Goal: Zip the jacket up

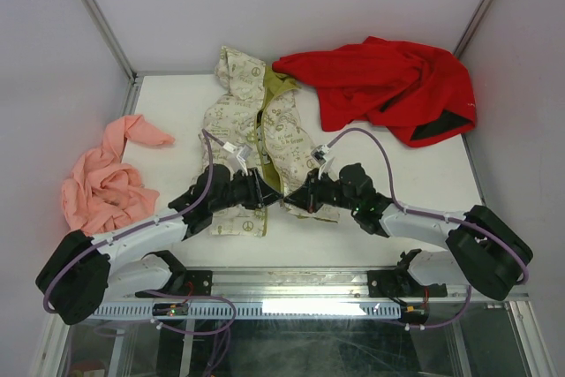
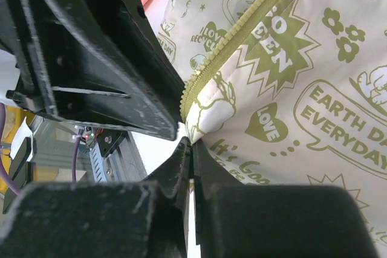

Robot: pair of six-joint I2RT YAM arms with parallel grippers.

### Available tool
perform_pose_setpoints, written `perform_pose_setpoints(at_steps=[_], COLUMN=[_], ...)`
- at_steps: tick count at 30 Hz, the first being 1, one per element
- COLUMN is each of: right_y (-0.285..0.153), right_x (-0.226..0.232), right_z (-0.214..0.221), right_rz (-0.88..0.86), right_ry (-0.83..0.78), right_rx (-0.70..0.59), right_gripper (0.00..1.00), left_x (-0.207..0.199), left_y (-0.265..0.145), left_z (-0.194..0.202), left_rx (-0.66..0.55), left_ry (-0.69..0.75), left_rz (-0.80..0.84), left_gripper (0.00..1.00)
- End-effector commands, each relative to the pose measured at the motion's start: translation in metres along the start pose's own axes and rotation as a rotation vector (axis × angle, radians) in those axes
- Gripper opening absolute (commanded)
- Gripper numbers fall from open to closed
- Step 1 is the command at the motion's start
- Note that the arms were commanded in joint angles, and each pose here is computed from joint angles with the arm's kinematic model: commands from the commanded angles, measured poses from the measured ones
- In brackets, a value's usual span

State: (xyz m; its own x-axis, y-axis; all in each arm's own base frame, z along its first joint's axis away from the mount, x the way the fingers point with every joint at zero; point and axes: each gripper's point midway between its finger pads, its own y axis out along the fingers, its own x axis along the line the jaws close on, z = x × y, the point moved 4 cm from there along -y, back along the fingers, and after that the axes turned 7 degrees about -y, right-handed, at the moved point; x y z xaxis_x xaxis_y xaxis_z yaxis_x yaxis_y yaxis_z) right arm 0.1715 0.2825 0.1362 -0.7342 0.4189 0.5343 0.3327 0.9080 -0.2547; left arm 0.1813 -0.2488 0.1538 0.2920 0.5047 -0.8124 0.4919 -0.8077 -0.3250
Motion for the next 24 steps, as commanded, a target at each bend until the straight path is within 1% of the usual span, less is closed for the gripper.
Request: perform_pose_setpoints(at_steps=[1,5,8,11,16,19,24], right_y=[-0.001,-0.003,-0.004,-0.005,-0.007,-0.009,-0.013], right_x=[0.011,0.009,0.008,0.008,0.005,0.003,0.003], right_z=[-0.019,-0.022,-0.025,-0.030,-0.036,-0.038,-0.038], right_rz=[-0.056,-0.039,-0.029,-0.034,-0.018,-0.014,-0.020], right_ry=[-0.055,-0.057,-0.055,-0.053,-0.051,-0.056,-0.083], right_rx=[-0.091,-0.108,-0.124,-0.151,-0.190,-0.203,-0.218], right_gripper=[0.00,0.00,0.00,0.00,0.00,0.00,0.00], left_x=[0.000,0.005,0.011,0.019,0.020,0.016,0.001], left_y=[0.006,0.007,0.004,0.003,0.000,-0.006,-0.011], left_z=[0.001,0.009,0.017,0.026,0.030,0.025,0.014], left_rx=[0.008,0.042,0.067,0.095,0.097,0.046,-0.009], left_ry=[-0.010,-0.031,-0.052,-0.076,-0.100,-0.110,-0.101], left_rz=[-0.003,-0.007,-0.016,-0.031,-0.033,-0.014,0.053], left_gripper=[0.24,0.16,0.14,0.15,0.20,0.30,0.43])
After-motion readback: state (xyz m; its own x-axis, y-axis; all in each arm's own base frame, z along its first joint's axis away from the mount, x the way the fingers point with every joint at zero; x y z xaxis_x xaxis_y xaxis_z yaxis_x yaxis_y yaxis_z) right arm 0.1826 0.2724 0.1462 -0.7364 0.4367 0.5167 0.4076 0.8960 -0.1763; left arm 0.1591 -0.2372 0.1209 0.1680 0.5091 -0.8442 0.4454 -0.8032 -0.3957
